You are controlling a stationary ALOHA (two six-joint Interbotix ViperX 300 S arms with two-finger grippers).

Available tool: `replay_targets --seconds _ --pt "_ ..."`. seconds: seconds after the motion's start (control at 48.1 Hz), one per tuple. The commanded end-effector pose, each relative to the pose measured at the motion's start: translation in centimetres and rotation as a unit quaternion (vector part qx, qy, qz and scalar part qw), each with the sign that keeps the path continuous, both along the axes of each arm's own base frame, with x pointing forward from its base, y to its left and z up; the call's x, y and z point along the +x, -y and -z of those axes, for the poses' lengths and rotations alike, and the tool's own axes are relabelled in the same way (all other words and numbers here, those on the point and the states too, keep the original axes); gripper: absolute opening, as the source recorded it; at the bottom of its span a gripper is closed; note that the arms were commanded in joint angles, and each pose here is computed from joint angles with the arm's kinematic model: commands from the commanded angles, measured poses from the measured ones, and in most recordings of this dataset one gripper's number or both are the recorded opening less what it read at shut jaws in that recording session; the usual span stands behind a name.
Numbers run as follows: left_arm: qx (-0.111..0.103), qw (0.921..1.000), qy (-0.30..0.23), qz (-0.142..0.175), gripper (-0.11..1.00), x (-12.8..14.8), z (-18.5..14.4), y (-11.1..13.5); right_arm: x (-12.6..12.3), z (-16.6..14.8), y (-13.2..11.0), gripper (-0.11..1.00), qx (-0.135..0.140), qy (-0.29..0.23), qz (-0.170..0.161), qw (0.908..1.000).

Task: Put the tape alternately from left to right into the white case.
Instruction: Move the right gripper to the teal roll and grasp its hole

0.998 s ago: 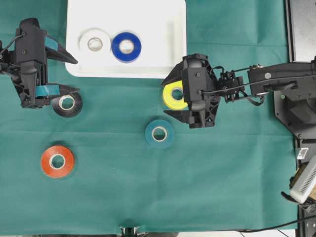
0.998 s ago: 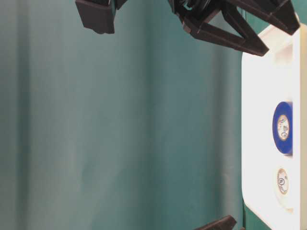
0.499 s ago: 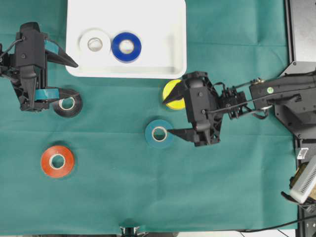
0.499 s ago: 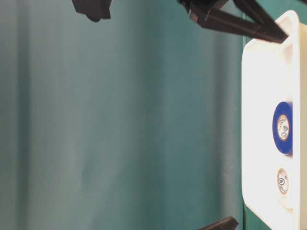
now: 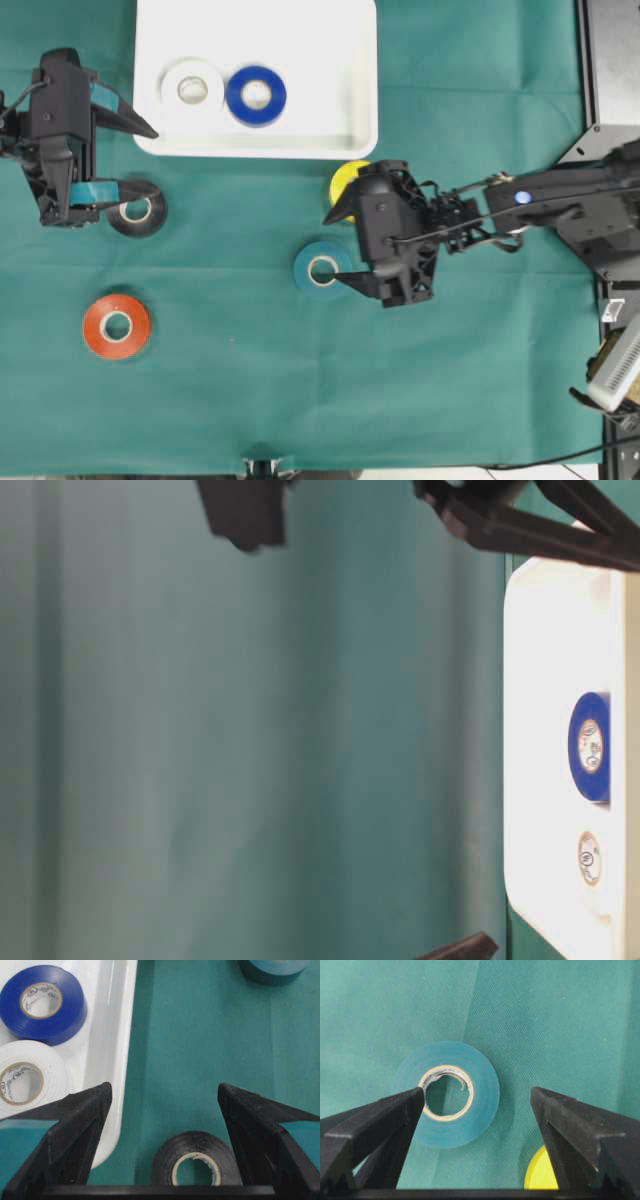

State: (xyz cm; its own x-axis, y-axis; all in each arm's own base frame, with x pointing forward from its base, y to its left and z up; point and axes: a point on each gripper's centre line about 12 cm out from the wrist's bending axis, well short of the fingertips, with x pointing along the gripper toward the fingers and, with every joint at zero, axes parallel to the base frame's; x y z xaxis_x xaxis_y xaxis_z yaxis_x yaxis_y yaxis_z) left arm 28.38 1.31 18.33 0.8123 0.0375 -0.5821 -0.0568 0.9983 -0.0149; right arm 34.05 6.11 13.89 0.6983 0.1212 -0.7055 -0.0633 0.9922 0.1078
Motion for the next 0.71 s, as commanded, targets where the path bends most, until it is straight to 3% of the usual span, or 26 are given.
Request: replay_targets --seconds 0.0,0.686 --pt "0.000 0.9999 0.013 0.002 0.85 0.2 -0.6 0.1 1.1 -0.4 -0.1 0.71 -0.002 0.003 0.001 1.0000" --pt "-0.001 0.9999 0.008 0.007 0.85 0.0 -0.3 0.5 2.8 2.7 1.2 0.71 -0.014 -0.047 0.025 0.9985"
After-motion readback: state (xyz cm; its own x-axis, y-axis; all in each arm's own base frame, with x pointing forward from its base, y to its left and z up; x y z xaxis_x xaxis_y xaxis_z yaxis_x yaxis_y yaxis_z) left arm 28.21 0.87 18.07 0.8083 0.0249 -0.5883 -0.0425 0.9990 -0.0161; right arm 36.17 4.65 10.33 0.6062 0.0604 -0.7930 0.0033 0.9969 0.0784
